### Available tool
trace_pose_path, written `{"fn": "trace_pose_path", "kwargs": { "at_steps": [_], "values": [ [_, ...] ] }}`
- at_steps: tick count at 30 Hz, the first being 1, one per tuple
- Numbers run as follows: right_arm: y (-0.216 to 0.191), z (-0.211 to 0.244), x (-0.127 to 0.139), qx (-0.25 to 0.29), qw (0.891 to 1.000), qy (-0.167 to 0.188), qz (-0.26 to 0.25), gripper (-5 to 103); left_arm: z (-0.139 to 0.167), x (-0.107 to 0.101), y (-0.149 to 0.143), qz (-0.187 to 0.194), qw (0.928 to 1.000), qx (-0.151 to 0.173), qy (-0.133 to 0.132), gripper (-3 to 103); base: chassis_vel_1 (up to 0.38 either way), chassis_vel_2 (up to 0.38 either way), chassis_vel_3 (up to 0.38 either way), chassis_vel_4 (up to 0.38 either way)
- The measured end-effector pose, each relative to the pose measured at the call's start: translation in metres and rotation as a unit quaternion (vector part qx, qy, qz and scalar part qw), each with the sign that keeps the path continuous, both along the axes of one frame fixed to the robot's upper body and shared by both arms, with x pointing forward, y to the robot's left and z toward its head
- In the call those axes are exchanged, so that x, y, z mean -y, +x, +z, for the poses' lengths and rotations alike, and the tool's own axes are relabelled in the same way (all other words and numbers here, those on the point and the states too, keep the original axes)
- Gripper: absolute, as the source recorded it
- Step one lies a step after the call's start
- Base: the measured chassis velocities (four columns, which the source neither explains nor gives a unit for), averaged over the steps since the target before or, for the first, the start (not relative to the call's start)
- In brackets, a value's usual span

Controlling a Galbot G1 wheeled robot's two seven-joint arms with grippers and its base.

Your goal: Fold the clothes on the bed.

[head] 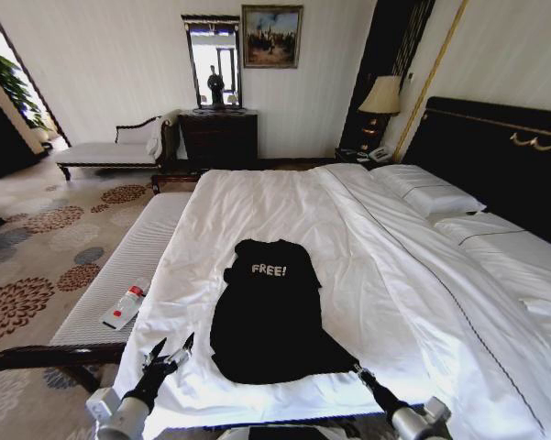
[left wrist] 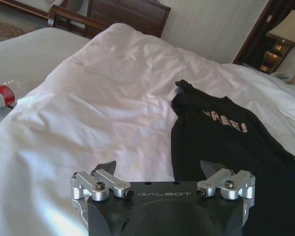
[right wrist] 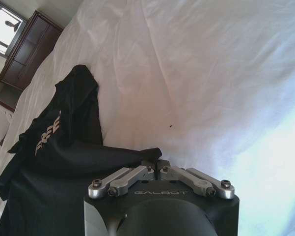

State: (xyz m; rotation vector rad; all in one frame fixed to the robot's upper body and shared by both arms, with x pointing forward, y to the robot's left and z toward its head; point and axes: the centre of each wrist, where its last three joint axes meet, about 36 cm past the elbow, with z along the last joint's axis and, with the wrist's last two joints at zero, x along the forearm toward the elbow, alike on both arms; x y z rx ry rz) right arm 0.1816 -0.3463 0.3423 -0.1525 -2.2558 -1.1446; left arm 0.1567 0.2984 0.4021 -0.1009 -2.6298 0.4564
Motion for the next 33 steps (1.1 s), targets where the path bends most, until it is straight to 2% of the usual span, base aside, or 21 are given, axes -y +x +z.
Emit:
{"fn": "trace_pose_path", "kwargs": {
  "at_steps": [3,4,8,13,16,17,18,21,24,33],
  "values": [
    [0.002,-0.003,-0.004,-0.002,1.0,0.001,0.002,1,-0.014,0.009,-0.018,-0.015,0.9991,-0.039,-0.01,97,0.0,0.0,0.0,0.0],
    [0.002,-0.003,-0.004,-0.002,1.0,0.001,0.002,1,-0.014,0.009,-0.018,-0.015,0.9991,-0.039,-0.01,97,0.0,0.0,0.0,0.0],
    [0.003,-0.007,-0.008,-0.003,1.0,0.003,0.005,1,-0.035,0.02,-0.035,-0.041,0.996,-0.078,-0.012,94,0.0,0.0,0.0,0.0],
    [0.004,-0.007,-0.008,-0.003,1.0,0.003,0.005,1,-0.044,0.024,-0.03,-0.049,0.9956,-0.077,-0.016,92,0.0,0.0,0.0,0.0],
    [0.003,-0.007,-0.008,-0.004,1.0,0.003,0.004,1,-0.048,0.029,-0.014,-0.049,0.9966,-0.062,-0.023,89,0.0,0.0,0.0,0.0],
    [0.002,-0.007,-0.009,-0.004,1.0,0.003,0.004,1,-0.048,0.031,-0.009,-0.046,0.9968,-0.058,-0.029,83,0.0,0.0,0.0,0.0],
    [0.002,-0.007,-0.009,-0.004,1.0,0.003,0.004,1,-0.048,0.031,-0.009,-0.046,0.9968,-0.058,-0.029,83,0.0,0.0,0.0,0.0],
    [0.001,-0.008,-0.009,-0.006,1.0,0.004,0.004,1,-0.046,0.036,0.004,-0.04,0.9968,-0.054,-0.044,67,0.0,0.0,0.0,0.0],
    [0.001,-0.009,-0.009,-0.006,1.0,0.004,0.004,1,-0.048,0.038,0.01,-0.038,0.9965,-0.056,-0.048,62,0.0,0.0,0.0,0.0],
    [0.001,-0.008,-0.01,-0.005,1.0,0.004,0.003,1,-0.062,0.047,0.016,-0.04,0.9955,-0.069,-0.05,61,0.0,0.0,0.0,0.0]
  ]
}}
